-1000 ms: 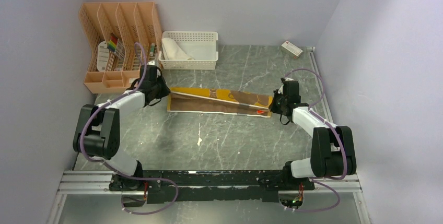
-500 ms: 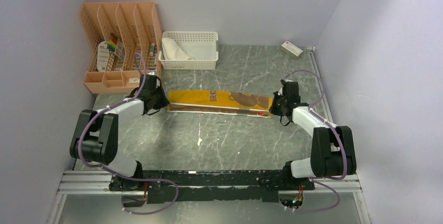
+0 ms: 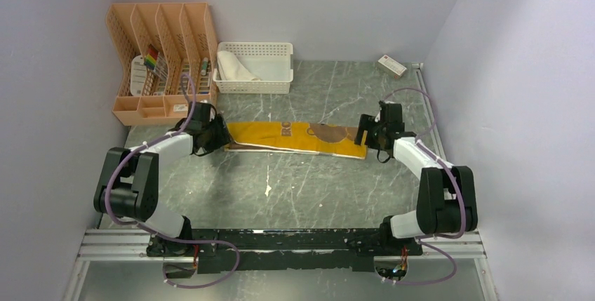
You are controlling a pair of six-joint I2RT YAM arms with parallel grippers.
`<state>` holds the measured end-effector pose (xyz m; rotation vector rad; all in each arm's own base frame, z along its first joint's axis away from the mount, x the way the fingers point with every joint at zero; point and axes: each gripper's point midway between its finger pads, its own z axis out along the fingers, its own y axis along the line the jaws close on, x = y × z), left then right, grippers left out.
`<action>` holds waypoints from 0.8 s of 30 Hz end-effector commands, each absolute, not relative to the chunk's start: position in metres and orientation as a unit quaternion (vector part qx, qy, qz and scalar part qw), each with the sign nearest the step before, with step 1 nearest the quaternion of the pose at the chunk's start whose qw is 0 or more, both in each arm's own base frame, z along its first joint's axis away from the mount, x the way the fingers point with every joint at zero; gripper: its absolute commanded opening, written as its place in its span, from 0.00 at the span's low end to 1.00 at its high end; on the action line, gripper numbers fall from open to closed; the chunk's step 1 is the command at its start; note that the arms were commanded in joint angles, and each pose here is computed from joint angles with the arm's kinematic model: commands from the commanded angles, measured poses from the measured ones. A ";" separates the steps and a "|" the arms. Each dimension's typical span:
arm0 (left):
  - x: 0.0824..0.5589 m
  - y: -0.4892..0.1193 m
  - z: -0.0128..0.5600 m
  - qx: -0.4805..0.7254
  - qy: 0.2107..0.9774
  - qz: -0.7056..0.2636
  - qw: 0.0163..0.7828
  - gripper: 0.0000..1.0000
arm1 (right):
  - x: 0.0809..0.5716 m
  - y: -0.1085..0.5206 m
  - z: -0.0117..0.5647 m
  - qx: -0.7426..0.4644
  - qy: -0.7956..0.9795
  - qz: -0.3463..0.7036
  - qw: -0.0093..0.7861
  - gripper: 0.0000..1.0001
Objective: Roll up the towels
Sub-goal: Fold the towel at the center of the board.
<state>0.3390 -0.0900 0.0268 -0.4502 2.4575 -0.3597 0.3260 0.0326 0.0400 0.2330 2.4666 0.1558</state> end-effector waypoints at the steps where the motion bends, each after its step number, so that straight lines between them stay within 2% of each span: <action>1: 0.353 -0.089 0.061 -0.165 0.922 -0.130 0.324 0.72 | 0.361 0.036 0.093 0.084 0.903 0.103 0.409 0.82; 4: 0.355 -0.089 0.073 -0.158 0.924 -0.127 0.324 0.73 | 0.370 0.038 0.098 0.091 0.892 0.154 0.416 0.82; 11: 0.351 -0.096 0.078 -0.148 0.929 -0.153 0.304 0.73 | 0.361 0.037 0.052 0.115 0.899 0.236 0.349 0.73; 24: 0.339 -0.092 0.087 -0.139 0.924 -0.204 0.292 0.74 | 0.334 0.052 0.005 0.144 0.905 0.301 0.265 0.57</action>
